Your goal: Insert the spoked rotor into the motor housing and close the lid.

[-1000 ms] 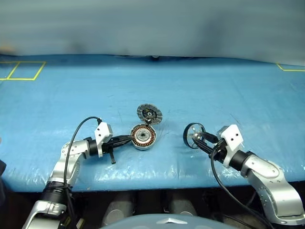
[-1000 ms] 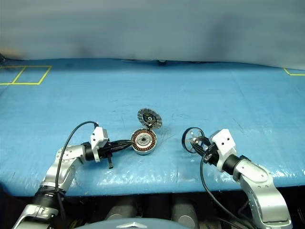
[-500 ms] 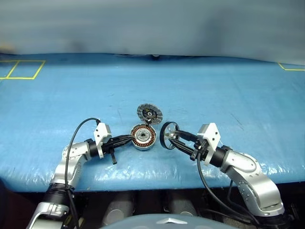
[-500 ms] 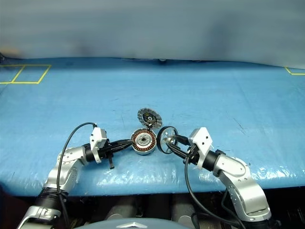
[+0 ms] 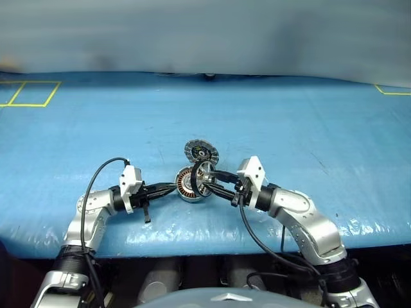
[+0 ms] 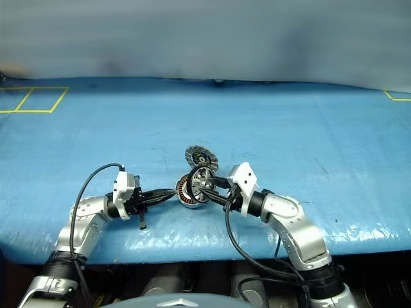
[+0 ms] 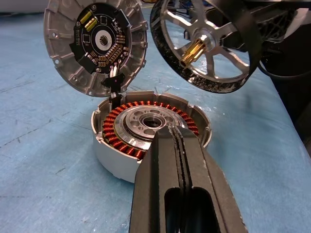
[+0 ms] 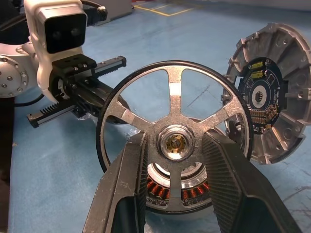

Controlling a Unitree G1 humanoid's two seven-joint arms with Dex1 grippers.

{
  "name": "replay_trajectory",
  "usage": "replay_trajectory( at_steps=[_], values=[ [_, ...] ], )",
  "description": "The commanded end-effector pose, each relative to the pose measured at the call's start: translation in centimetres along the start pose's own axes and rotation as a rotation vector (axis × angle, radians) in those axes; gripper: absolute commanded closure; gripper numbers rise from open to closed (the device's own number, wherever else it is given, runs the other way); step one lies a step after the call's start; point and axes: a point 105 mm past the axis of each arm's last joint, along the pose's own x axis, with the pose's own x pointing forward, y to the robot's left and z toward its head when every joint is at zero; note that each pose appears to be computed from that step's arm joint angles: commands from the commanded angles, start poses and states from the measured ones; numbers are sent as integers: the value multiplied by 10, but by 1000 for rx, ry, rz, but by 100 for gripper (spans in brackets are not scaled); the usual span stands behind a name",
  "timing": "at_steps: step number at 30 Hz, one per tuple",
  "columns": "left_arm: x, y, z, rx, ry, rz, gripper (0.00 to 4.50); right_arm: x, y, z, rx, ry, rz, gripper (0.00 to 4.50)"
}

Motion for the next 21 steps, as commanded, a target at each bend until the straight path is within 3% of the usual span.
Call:
replay_trajectory(
  at_steps=[1, 21],
  values=[
    [-4, 3, 4, 64, 16, -12, 450, 8, -1, 9, -43, -37, 14, 291],
    [-8, 1, -13, 113, 42, -1, 450, 17, 1, 1, -51, 7, 48, 291]
  ],
)
